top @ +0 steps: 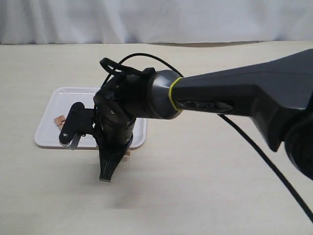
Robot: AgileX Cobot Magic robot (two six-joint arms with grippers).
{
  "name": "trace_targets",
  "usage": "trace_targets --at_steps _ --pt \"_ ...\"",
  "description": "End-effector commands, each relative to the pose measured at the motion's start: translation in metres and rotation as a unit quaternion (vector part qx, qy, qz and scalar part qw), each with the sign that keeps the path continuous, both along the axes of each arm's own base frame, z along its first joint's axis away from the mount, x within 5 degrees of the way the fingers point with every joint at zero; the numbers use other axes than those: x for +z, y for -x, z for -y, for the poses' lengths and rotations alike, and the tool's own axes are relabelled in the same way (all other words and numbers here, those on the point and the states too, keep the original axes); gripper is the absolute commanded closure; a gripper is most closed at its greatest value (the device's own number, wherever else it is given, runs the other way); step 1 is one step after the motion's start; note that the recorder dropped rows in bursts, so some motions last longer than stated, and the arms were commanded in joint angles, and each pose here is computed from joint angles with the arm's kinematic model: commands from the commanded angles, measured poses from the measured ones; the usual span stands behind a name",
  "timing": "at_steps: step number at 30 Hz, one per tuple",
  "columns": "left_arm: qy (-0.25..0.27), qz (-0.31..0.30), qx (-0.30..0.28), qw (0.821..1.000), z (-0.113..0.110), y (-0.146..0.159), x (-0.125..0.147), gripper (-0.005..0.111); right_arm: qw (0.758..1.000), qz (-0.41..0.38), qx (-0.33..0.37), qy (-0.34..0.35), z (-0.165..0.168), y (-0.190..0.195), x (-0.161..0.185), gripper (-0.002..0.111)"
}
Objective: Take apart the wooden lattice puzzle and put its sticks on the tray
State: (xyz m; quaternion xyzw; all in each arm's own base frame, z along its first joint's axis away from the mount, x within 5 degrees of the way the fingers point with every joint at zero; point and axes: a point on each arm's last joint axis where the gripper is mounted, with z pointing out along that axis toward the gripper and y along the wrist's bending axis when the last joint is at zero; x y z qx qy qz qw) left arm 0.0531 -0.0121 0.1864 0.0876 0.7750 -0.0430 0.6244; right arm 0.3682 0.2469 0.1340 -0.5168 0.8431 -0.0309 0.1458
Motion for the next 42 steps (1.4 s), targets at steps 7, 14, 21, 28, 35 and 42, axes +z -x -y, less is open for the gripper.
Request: trace_targets --at_steps 7,14,21,28,35,42 --pt "-0.001 0.004 0.006 1.0 -0.001 0.0 0.0 0.107 0.991 0.115 0.0 -0.067 -0.001 -0.004 0.066 0.104" --pt "-0.001 0.004 0.006 1.0 -0.001 0.0 0.0 0.107 0.982 0.187 -0.033 -0.016 0.005 -0.025 0.042 0.104" --pt "-0.001 0.004 0.006 1.0 -0.001 0.0 0.0 0.107 0.983 0.161 -0.072 0.059 0.013 -0.031 -0.016 0.099" --pt "-0.001 0.004 0.006 1.0 -0.001 0.0 0.0 0.107 0.983 0.15 -0.089 0.054 0.013 -0.029 -0.014 0.062" --pt "-0.001 0.004 0.006 1.0 -0.001 0.0 0.0 0.107 0.974 0.19 -0.122 -0.012 0.016 -0.02 0.061 0.057" --pt "-0.001 0.004 0.006 1.0 -0.001 0.0 0.0 0.107 0.964 0.152 -0.202 -0.084 0.027 0.005 0.118 0.058"
